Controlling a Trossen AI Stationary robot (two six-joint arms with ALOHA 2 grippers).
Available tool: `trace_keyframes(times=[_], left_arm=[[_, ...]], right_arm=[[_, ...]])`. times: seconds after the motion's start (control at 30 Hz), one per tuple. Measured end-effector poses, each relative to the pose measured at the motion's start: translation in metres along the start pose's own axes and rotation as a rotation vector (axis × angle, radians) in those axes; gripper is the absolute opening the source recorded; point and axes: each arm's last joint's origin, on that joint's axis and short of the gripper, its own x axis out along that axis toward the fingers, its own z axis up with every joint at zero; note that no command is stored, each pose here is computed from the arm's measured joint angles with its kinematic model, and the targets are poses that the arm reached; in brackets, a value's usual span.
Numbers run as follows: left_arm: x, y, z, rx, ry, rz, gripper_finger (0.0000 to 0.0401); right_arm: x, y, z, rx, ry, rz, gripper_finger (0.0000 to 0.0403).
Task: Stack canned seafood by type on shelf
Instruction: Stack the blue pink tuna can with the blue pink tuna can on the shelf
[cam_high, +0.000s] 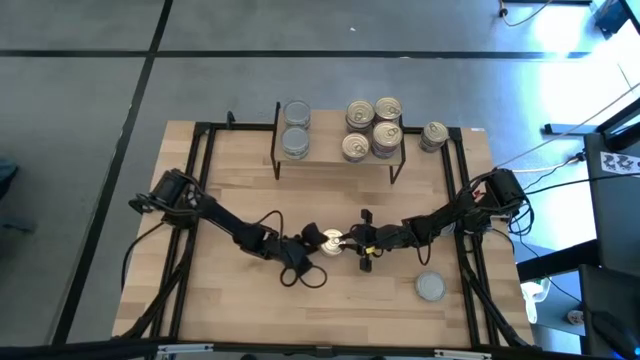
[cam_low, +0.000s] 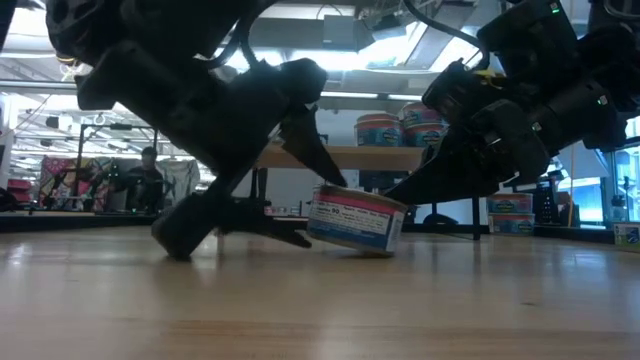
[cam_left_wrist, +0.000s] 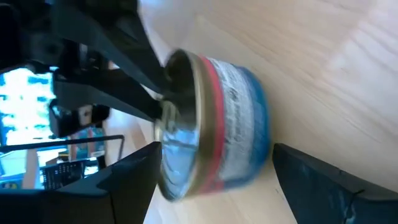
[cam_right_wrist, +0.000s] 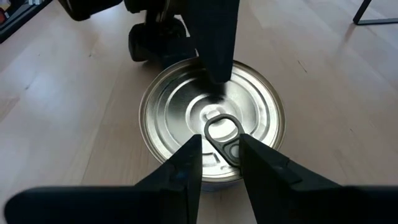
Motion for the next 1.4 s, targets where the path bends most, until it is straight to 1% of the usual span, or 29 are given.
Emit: trace_keyframes(times=[0.1,0.33,0.47,0.7,0.93,1.1,1.2,1.3,1.4], left_arm=[[0.003,0.001,0.001,-0.016,-0.019,0.026,0.0306],[0.008,0.001,-0.002,-0.034,-0.054,-0.006,0.0302],[0.009,0.001,-0.001,-0.041,-0.079,-0.007,0.0274],[0.009,0.002,0.001,-0.080,-0.110,-0.012,0.0188],[0.006,0.006,0.002,-0.131,-0.125,0.005,0.0186],[0.004,0.007,0.007,-0.218,-0.037,0.073,0.0186],[0.001,0.013,0.010,-0.297,-0.020,0.116,0.0186],[-0.003,0.021,0.009,-0.379,-0.018,0.147,0.0187],[-0.010,0.034,0.007,-0.462,-0.019,0.191,0.0188]], right_arm=[[0.000,0.000,0.000,0.001,0.001,0.000,0.0106],[0.000,0.000,0.000,0.003,-0.001,0.000,0.0106],[0.000,0.000,0.000,0.003,-0.001,-0.002,0.0106],[0.000,0.000,0.001,0.005,-0.007,-0.008,0.0106],[-0.004,0.000,0.006,-0.005,-0.012,0.001,0.0106],[-0.021,-0.001,0.023,-0.022,-0.015,0.018,0.0106],[-0.033,-0.003,0.032,-0.026,-0.002,0.007,0.0106],[-0.048,-0.006,0.039,-0.010,0.035,-0.007,0.0106],[-0.061,-0.010,0.039,0.021,0.115,-0.027,0.0106]])
